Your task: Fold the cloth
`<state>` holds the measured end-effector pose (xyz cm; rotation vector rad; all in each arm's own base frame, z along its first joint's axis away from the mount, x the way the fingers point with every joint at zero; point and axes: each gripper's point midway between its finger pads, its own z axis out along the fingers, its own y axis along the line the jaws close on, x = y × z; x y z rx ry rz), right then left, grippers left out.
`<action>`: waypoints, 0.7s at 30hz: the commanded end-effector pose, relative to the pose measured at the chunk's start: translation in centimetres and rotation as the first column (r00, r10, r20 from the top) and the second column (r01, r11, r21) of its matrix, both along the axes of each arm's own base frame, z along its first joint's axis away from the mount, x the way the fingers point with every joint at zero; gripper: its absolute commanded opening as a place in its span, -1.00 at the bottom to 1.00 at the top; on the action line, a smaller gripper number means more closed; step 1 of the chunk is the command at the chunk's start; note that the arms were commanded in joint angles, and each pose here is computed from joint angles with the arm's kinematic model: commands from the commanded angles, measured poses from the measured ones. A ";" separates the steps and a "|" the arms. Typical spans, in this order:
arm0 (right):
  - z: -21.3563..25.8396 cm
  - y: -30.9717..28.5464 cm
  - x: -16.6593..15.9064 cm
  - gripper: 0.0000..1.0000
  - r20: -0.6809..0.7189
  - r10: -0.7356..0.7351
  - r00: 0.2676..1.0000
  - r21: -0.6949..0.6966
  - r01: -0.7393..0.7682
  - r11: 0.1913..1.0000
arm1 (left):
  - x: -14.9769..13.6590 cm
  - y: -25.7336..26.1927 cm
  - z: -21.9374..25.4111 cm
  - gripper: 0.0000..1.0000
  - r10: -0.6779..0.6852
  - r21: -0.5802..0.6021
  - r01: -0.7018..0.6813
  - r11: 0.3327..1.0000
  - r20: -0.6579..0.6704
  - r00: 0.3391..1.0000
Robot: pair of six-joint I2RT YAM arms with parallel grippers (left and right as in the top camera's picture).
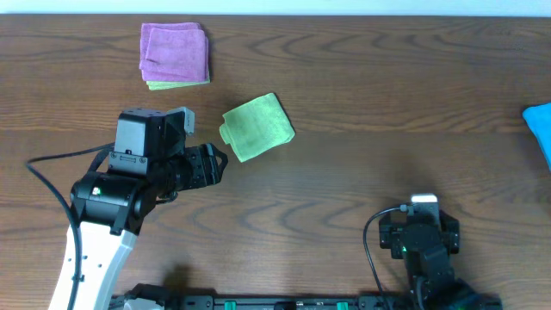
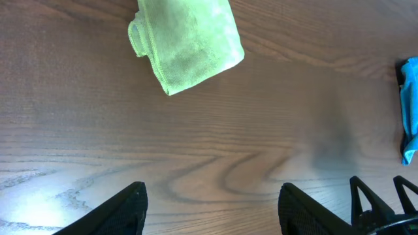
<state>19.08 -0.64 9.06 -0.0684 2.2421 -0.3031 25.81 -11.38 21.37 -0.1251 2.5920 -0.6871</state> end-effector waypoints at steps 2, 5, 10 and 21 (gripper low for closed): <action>-0.2 -0.1 -0.1 0.99 -0.006 0.006 1.000 -0.011 -0.007 1.000 | 0.2 -0.2 0.4 0.32 -0.015 0.000 0.015 1.000 0.024 1.000; -0.2 -0.2 -0.1 0.98 -0.005 0.003 1.000 -0.010 -0.003 1.000 | 0.4 -0.2 0.6 0.32 -0.016 -0.004 0.016 1.000 0.034 0.999; 0.7 -3.2 -0.4 0.99 0.048 -0.161 0.986 0.014 0.160 0.987 | -0.4 -0.9 0.4 0.31 -0.048 -0.017 0.048 0.999 0.010 0.999; 3.2 -8.3 -2.2 0.98 0.198 -0.428 0.882 0.079 0.421 0.904 | -1.9 -3.4 -1.9 0.32 -0.141 0.078 0.145 0.986 -0.046 0.989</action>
